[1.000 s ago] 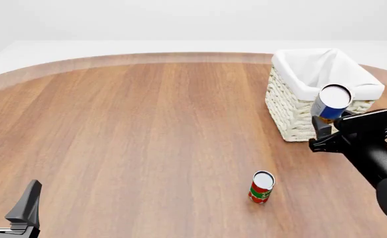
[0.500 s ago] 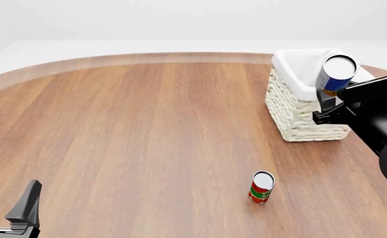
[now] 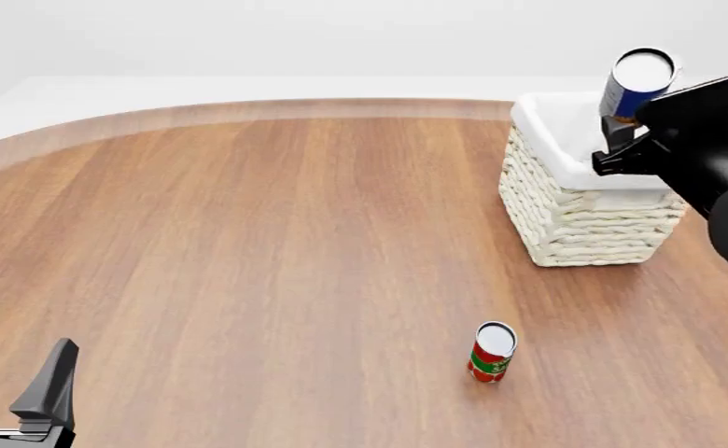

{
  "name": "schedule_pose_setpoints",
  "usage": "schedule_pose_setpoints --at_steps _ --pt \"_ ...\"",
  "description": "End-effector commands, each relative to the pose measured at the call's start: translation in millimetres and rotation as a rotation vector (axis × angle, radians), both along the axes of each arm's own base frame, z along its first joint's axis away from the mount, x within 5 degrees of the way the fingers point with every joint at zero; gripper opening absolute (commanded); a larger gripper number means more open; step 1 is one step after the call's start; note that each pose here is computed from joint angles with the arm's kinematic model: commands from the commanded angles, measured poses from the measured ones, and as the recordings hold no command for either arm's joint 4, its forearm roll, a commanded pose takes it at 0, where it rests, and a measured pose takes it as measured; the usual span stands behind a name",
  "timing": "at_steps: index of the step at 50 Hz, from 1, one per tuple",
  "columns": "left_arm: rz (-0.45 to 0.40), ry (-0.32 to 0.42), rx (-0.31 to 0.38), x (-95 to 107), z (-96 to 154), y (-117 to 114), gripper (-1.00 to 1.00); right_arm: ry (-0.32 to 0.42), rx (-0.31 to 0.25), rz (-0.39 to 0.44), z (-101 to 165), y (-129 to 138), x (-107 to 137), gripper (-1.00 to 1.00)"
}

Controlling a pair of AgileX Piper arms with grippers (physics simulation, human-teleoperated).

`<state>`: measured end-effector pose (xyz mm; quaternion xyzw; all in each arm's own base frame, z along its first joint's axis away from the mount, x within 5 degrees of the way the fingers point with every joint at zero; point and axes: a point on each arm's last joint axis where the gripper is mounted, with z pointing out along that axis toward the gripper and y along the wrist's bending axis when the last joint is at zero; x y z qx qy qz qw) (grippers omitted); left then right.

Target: Pick up the alphabet soup and the cream cheese box, and put them in the basket.

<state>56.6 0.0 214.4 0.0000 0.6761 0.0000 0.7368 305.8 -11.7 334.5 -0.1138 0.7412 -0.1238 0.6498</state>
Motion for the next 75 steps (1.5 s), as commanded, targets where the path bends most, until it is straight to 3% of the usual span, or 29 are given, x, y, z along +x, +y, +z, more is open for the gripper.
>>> schedule_pose_setpoints --at_steps 1,19,31,54,75 --pt "0.0 0.0 0.0 0 0 0 1.0 -0.01 0.027 -0.021 15 -6 29 -1.0" --pt "0.0 0.0 0.0 0 0 0 1.0 0.032 0.045 -0.057 18 -23 93 -1.0" --pt "0.0 0.0 0.0 0 0 0 1.0 0.068 0.041 -0.074 12 -33 119 -1.0" --pt "0.0 0.0 0.0 0 0 0 1.0 0.183 0.041 -0.096 -17 -44 130 -1.0" --pt "0.0 0.0 0.0 0 0 0 1.0 0.264 0.028 -0.102 -28 -50 140 -1.0"
